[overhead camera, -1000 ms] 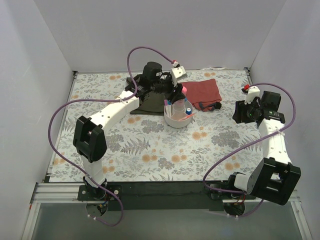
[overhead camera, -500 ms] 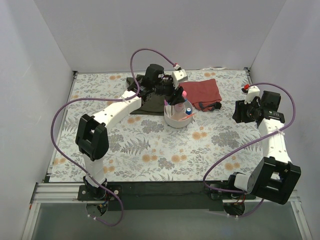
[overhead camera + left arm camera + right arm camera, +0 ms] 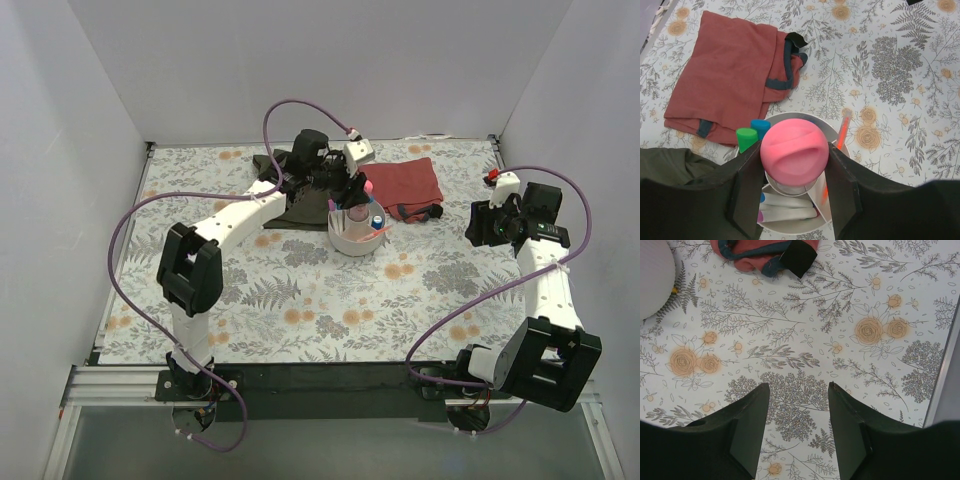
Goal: Sort the stationery into containers
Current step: Place the stationery in the storage box.
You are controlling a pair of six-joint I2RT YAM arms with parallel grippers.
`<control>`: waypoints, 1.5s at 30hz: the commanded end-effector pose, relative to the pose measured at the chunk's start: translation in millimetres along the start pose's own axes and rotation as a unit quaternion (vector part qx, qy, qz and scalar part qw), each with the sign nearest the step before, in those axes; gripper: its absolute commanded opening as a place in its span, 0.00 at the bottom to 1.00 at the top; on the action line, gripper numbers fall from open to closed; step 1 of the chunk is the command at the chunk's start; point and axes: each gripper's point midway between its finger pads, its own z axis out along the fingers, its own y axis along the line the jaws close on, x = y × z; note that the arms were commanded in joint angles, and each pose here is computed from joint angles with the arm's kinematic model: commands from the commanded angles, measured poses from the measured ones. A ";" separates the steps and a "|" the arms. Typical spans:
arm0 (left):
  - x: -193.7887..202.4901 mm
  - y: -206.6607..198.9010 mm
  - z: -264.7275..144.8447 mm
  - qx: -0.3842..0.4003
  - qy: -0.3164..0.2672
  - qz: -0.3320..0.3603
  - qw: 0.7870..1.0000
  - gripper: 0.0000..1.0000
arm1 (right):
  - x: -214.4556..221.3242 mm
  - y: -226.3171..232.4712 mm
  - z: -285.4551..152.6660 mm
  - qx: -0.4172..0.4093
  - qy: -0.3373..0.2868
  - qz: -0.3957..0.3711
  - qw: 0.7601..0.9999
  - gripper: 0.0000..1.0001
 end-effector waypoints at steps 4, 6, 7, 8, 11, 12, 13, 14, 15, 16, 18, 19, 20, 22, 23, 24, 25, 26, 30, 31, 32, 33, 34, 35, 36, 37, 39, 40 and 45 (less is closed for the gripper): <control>-17.9 7.7 -2.4 -0.011 -0.028 0.006 1.000 0.00 | -3.3 -0.3 0.1 -0.002 -0.013 -0.010 1.000 0.59; -17.9 10.2 -3.5 -0.018 -0.027 0.005 0.999 0.14 | -2.1 0.2 0.4 -0.003 -0.013 -0.011 1.000 0.59; -15.8 9.6 -3.9 -0.018 -0.025 0.003 1.000 0.18 | -1.5 0.3 0.6 -0.003 -0.012 -0.011 1.000 0.59; -17.4 10.1 -5.1 -0.021 -0.027 0.005 0.999 0.23 | -1.6 0.6 0.6 -0.004 -0.012 -0.010 1.000 0.59; -16.2 10.1 -8.9 -0.028 -0.024 0.005 0.999 0.33 | -0.8 1.7 1.4 -0.007 -0.013 -0.010 1.000 0.60; -15.5 9.3 -9.8 -0.028 -0.023 0.006 0.999 0.34 | -1.2 1.8 1.5 -0.007 -0.014 -0.010 1.000 0.59; -11.4 9.3 -10.2 -0.031 -0.019 0.004 0.999 0.35 | -0.9 1.6 2.1 -0.007 -0.014 -0.010 1.000 0.60; -11.3 8.7 -11.5 -0.032 -0.019 0.004 0.999 0.37 | -1.1 2.3 2.3 -0.009 -0.014 -0.011 1.000 0.60; -9.8 8.2 -12.4 -0.033 -0.018 0.003 0.999 0.38 | -1.8 2.3 1.9 -0.009 -0.016 -0.011 1.000 0.60; -8.6 8.4 -12.9 -0.035 -0.016 0.003 0.999 0.38 | -2.2 2.1 2.0 -0.009 -0.016 -0.011 1.000 0.60; -4.9 6.5 -14.3 -0.036 -0.014 -0.002 0.999 0.39 | -2.8 2.1 1.3 -0.008 -0.017 -0.013 1.000 0.60; -3.4 5.9 -14.6 -0.036 -0.013 -0.005 0.999 0.39 | -1.5 2.4 1.7 -0.009 -0.016 -0.012 1.000 0.60; -0.2 4.6 -14.9 -0.036 -0.012 -0.009 0.999 0.40 | -0.6 2.8 1.8 -0.009 -0.015 -0.012 1.000 0.60; -0.7 3.4 -16.5 -0.037 -0.014 -0.013 0.999 0.40 | -0.6 3.7 1.0 -0.009 -0.016 -0.013 1.000 0.60; 0.1 3.2 -16.5 -0.038 -0.014 -0.015 0.999 0.41 | 2.0 4.3 0.7 -0.009 -0.015 -0.012 1.000 0.60; 1.3 2.7 -17.2 -0.038 -0.014 -0.015 0.999 0.41 | 2.1 4.8 -0.3 -0.009 -0.016 -0.013 1.000 0.60; 2.7 2.3 -17.3 -0.039 -0.013 -0.018 0.999 0.43 | 3.4 5.3 -0.3 -0.009 -0.016 -0.013 1.000 0.60; 2.8 1.9 -17.5 -0.040 -0.013 -0.018 0.999 0.45 | 5.6 6.4 -0.7 -0.009 -0.014 -0.012 1.000 0.60; 4.7 2.0 -18.8 -0.043 -0.012 -0.020 0.999 0.49 | 7.0 8.4 -2.9 -0.009 -0.017 -0.013 1.000 0.60; 4.8 0.8 -18.6 -0.041 -0.013 -0.019 0.999 0.50 | 7.2 8.5 -3.7 -0.009 -0.016 -0.013 1.000 0.60; 3.1 0.6 -19.3 -0.042 -0.014 -0.020 0.999 0.52 | 6.0 8.2 -4.1 -0.008 -0.018 -0.014 1.000 0.60; 1.1 -0.4 -19.7 -0.039 -0.017 -0.019 0.999 0.53 | 4.4 8.1 -5.2 -0.007 -0.020 -0.015 1.000 0.60; -2.4 -0.7 -20.8 -0.038 -0.021 -0.017 0.999 0.54 | 4.4 8.0 -5.2 -0.008 -0.019 -0.016 1.000 0.60; -5.6 -0.3 -21.1 -0.038 -0.024 -0.016 0.999 0.55 | 3.0 7.6 -5.9 -0.006 -0.021 -0.016 1.000 0.60; -8.8 0.0 -21.5 -0.039 -0.027 -0.015 0.999 0.56 | 2.3 7.7 -6.1 -0.006 -0.022 -0.016 1.000 0.60; -11.9 0.8 -22.1 -0.040 -0.030 -0.013 0.999 0.56 | 0.1 7.4 -7.1 -0.005 -0.024 -0.018 1.000 0.60; -31.5 2.9 -27.5 -0.045 -0.048 -0.002 0.998 0.57 | -3.5 7.2 -8.0 -0.006 -0.028 -0.017 0.999 0.60; -41.0 4.6 -30.6 -0.050 -0.056 0.002 0.997 0.57 | -9.1 6.1 -10.1 -0.003 -0.034 -0.019 0.999 0.61; -105.8 16.8 -68.7 -0.114 -0.113 0.036 0.986 0.64 | -24.2 10.7 -13.6 -0.019 -0.050 -0.011 0.999 0.68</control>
